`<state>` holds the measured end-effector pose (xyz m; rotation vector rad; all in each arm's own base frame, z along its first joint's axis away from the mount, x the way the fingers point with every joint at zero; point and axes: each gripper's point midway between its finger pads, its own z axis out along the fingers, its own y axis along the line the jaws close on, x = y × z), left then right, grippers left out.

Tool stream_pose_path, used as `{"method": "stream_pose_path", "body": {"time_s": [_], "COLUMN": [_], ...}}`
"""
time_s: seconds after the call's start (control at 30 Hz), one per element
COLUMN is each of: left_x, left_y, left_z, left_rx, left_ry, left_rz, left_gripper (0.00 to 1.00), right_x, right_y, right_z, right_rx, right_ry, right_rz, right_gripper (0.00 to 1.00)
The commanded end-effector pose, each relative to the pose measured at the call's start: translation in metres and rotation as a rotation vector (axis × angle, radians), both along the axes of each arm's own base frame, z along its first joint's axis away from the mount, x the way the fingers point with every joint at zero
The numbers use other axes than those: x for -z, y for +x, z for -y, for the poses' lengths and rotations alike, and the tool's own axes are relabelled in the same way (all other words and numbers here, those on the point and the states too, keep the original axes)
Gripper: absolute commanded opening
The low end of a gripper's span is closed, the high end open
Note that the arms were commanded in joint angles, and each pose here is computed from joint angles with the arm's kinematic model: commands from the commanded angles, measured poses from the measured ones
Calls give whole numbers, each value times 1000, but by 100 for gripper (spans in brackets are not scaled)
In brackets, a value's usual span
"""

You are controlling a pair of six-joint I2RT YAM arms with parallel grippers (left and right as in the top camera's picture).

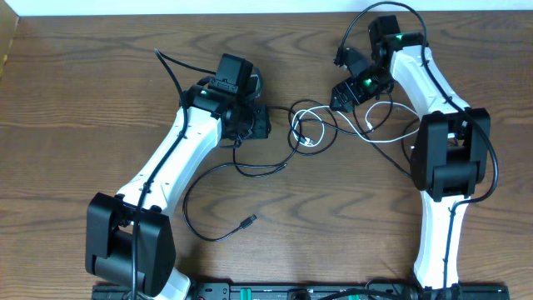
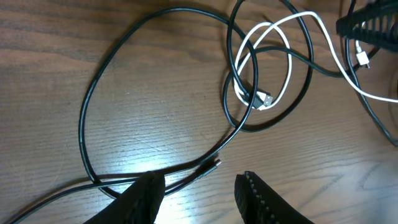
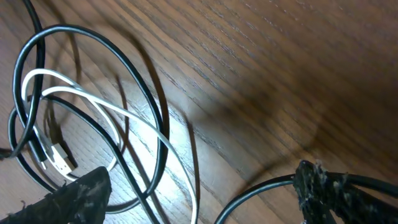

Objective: Untangle cables

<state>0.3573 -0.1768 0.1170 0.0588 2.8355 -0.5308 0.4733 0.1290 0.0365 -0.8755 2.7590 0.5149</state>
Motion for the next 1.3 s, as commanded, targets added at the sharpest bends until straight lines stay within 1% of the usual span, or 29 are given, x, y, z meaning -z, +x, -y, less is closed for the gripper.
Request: {"method": "stream_pose_path", "body": {"time_s": [0.0,0.23,0.3,0.43,0.47,0.57,0.6,0.7,0.77,0.83,1.03,1.27], "left_x": [-2,-2,-2,-3,-3,-3,-3,-3,-3,-3,-3,-3], "left_y": [3,4,4,4,4,4,4,4,4,4,4,4], "left_z": [-3,-2,-2,-2,-2,-2,-2,-2,-2,-2,-2,-2], "left_rx": [-29,-32,-32,-32,-32,-32,-32,-32,-32,-32,-32,-33], "left_ry": [-2,-4,-4,-5,-5,-5,-5,-5,-5,-5,-5,-6], "left_rz": [7,10,10,12,12,12,12,12,12,12,12,12], "left_gripper": [43,43,43,43,43,43,43,43,43,43,42,43], "right_x": [10,14,17,24,26,29,29,29,29,29,29,34], "right_y": [-1,-12,-17,-14,-13,-9,-8,-6,-6,-6,-6,-9], "right_z": [-6,-26,-37,-45,-46,-47,-47,-47,-47,-47,-47,-46], "right_rx": [-74,-217,-276,-304,-309,-296,-289,-257,-250,-241,-242,-242], "right_ry": [9,44,42,6,-5,-24,-22,-19,-18,-17,-17,-18], "right_rz": [6,27,42,70,78,95,97,93,89,85,85,79], "right_gripper": [90,86,84,75,72,69,66,60,52,48,40,34]}}
